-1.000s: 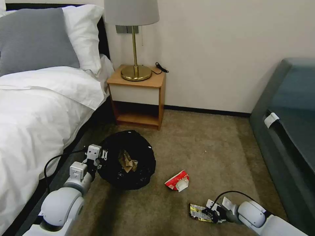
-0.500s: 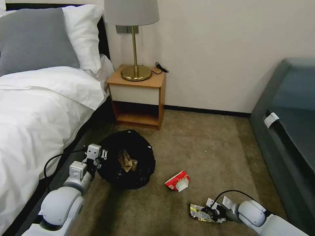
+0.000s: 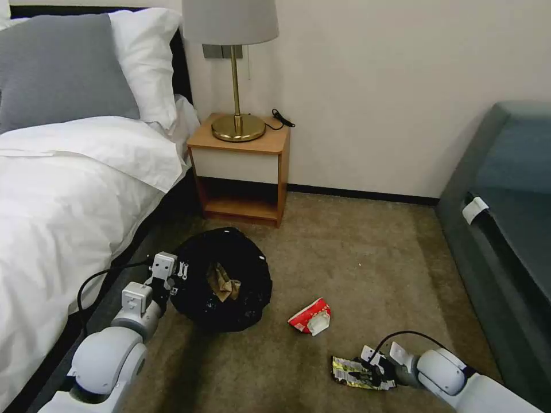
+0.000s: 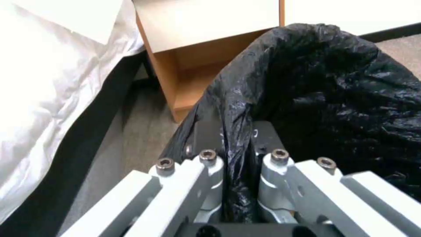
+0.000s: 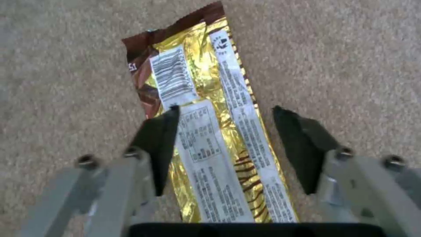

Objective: Pick up the trash bin, then pick up the garbage on the floor and place it into the trash bin.

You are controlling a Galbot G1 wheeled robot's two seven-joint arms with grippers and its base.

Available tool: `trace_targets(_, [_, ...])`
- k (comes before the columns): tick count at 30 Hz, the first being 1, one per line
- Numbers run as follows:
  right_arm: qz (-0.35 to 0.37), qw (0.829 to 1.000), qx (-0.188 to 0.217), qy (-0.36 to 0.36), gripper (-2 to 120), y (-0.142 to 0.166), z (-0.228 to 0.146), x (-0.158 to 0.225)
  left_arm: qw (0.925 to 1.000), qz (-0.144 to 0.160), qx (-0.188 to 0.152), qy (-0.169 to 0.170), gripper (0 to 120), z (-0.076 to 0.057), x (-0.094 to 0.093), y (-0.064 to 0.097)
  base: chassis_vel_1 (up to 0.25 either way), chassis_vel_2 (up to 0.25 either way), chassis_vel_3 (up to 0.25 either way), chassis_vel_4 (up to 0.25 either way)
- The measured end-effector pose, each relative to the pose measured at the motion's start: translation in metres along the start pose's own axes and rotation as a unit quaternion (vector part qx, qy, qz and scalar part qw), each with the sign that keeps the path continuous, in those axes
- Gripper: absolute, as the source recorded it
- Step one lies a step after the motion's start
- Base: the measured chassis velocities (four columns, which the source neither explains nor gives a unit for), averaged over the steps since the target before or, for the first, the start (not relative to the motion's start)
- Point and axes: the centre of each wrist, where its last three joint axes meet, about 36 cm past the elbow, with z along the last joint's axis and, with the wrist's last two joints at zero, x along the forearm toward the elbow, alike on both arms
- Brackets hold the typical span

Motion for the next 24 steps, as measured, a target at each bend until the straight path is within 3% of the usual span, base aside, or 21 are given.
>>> trace_targets(6, [-0.004, 1.000, 0.003, 0.006, 81, -0.003, 0.002, 0.000, 1.0000, 0.001, 0.001, 0.000, 5, 0.000, 0.000, -0.001, 0.000, 0.000, 0.000, 0.000])
trace_targets(9, [-0.012, 1.000, 0.005, 0.010, 96, -0.005, 0.002, -0.002, 1.0000, 0.002, 0.001, 0.000, 5, 0.000, 0.000, -0.001, 0.000, 0.000, 0.000, 0.000])
trace_targets(24, [-0.021, 1.000, 0.000, 0.022, 100, -0.013, 0.006, -0.014, 1.0000, 0.002, 0.002, 0.000, 5, -0.001, 0.001, -0.002, 0.000, 0.000, 0.000, 0.000])
